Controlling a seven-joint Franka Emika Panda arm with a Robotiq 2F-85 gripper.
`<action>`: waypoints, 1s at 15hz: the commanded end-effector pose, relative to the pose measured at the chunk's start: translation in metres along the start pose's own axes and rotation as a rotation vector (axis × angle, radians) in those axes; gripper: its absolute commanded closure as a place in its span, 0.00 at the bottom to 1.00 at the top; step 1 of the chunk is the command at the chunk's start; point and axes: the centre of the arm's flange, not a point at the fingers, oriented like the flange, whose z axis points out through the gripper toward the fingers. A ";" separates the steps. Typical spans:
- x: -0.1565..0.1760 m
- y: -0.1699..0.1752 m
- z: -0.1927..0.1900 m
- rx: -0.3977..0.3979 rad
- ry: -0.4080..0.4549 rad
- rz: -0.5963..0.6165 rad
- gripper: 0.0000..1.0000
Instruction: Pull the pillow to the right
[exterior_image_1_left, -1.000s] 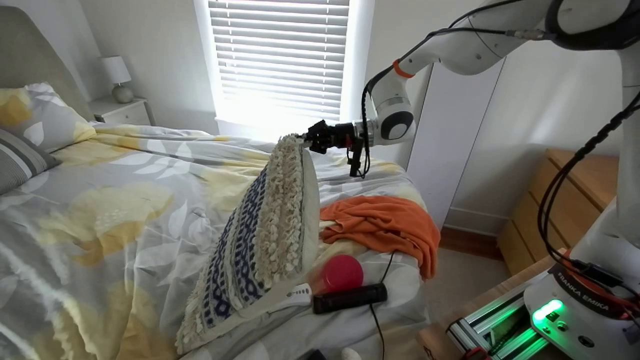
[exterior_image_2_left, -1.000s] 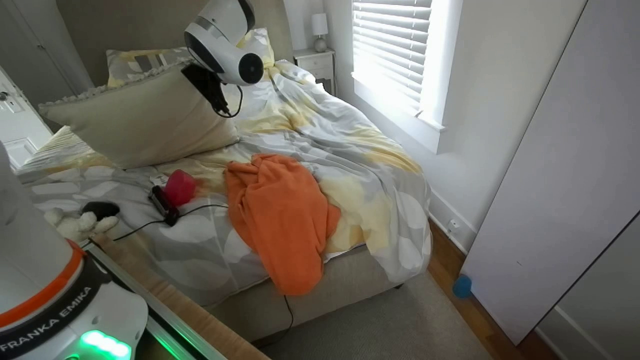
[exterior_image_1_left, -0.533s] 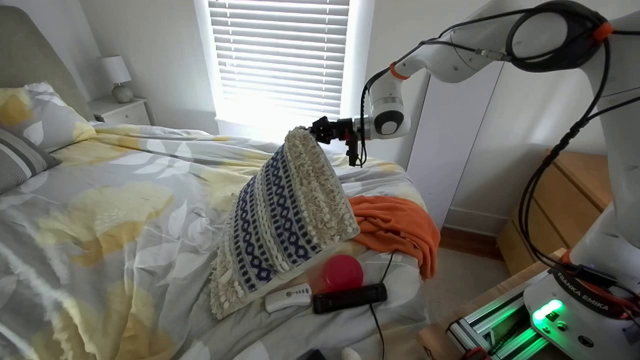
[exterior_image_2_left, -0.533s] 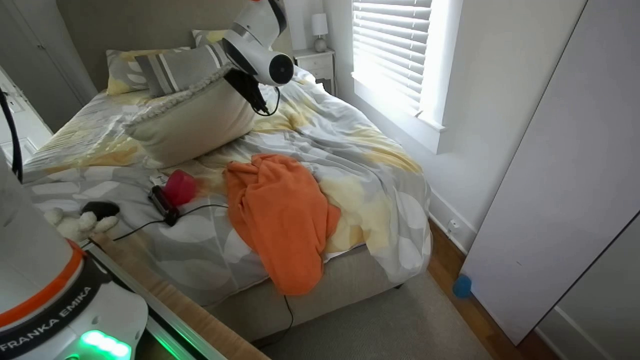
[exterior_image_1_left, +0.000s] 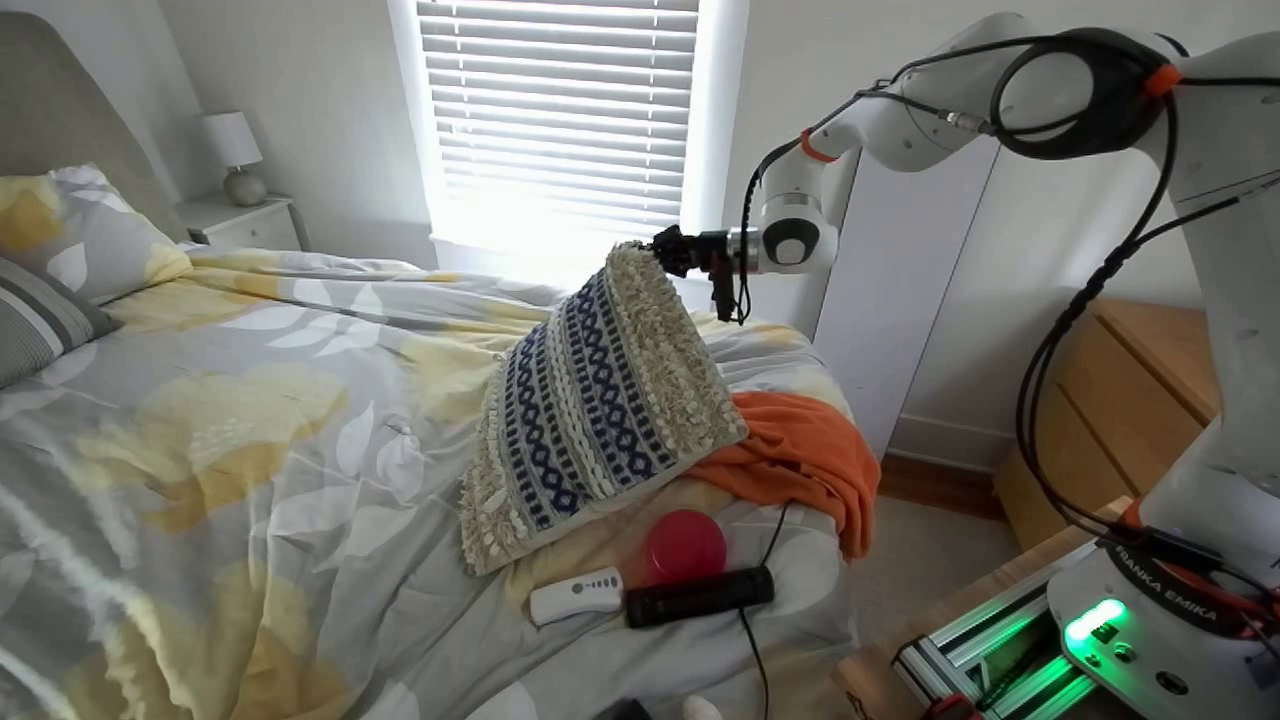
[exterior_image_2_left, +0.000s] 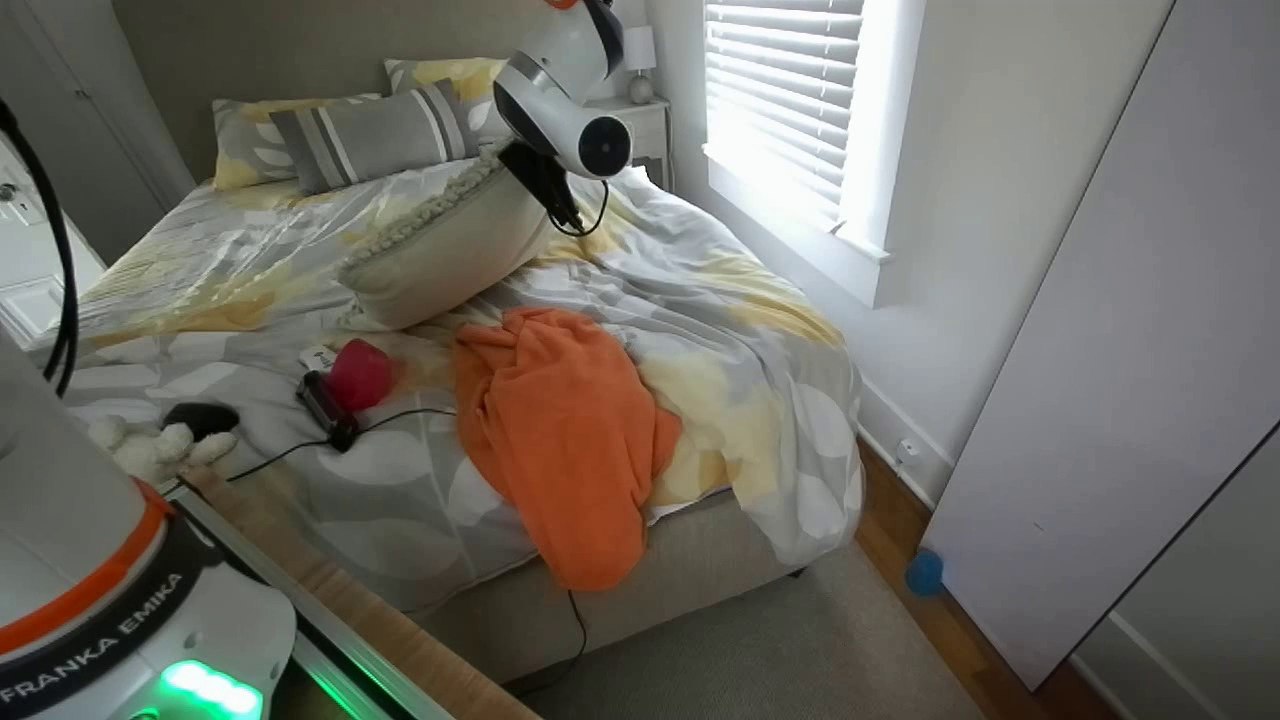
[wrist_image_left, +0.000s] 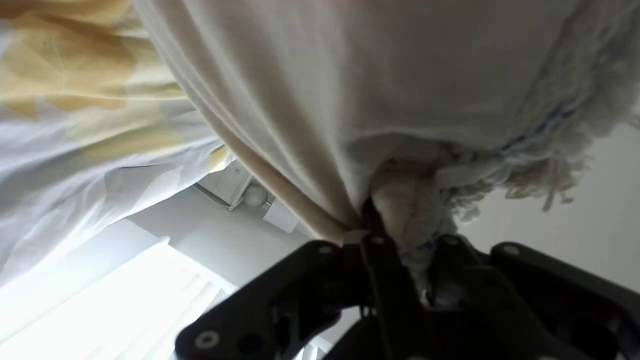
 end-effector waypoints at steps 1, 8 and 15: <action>0.000 -0.001 0.001 0.002 0.002 0.001 0.87; 0.043 0.025 0.025 -0.082 0.171 0.013 0.97; 0.121 0.054 0.015 -0.209 0.333 0.006 0.97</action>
